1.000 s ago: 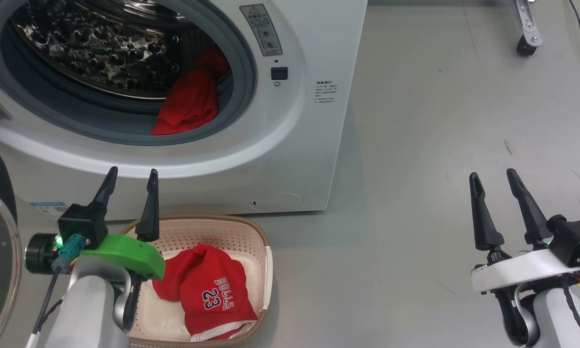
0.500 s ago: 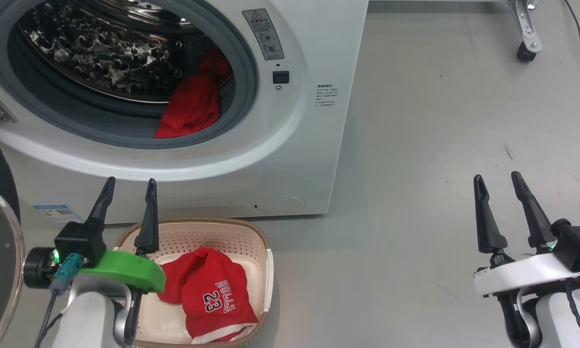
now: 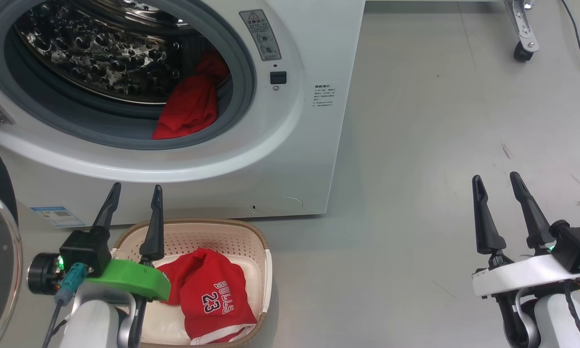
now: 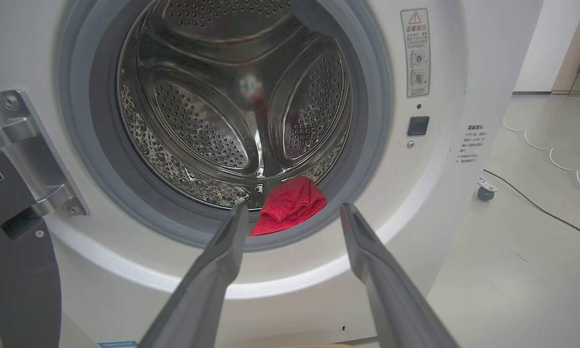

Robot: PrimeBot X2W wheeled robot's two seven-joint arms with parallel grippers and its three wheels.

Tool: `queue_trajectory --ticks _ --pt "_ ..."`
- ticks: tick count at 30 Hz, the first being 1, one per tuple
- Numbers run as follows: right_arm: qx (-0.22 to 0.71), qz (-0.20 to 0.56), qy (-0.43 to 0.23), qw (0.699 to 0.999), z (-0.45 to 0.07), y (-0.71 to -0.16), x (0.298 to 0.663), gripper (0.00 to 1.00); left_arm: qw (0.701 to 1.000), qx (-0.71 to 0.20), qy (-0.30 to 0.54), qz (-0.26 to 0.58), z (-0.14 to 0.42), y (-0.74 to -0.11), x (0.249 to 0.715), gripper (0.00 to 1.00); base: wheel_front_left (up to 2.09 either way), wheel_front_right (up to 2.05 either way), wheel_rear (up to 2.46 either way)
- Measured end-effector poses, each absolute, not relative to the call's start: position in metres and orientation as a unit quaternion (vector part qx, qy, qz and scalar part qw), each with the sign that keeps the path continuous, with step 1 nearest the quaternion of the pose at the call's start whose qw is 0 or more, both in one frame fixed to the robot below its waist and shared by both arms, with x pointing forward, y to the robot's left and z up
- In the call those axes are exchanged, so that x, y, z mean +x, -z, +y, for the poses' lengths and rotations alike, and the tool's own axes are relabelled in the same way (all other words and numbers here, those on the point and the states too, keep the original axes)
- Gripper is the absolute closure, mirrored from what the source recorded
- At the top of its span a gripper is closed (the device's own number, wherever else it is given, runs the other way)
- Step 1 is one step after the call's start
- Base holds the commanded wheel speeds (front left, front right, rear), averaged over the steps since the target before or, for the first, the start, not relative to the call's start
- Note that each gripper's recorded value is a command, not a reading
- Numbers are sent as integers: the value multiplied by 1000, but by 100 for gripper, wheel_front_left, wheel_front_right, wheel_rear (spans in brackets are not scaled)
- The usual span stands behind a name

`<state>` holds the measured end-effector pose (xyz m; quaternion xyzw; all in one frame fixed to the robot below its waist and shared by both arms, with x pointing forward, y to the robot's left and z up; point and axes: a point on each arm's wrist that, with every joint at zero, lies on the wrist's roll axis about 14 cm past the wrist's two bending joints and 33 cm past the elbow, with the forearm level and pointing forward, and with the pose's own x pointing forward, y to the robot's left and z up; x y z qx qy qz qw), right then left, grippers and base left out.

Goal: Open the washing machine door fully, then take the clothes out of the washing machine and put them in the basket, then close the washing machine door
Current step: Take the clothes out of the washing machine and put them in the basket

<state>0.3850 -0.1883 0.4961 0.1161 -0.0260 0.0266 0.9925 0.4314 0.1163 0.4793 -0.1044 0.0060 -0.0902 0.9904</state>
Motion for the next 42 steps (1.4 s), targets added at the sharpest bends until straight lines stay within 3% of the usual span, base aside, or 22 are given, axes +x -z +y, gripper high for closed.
queue_trajectory --ticks 42 --pt "119 -20 -24 992 -188 -492 381 0 989 -118 94 5 107 -480 425 0 0 0 0"
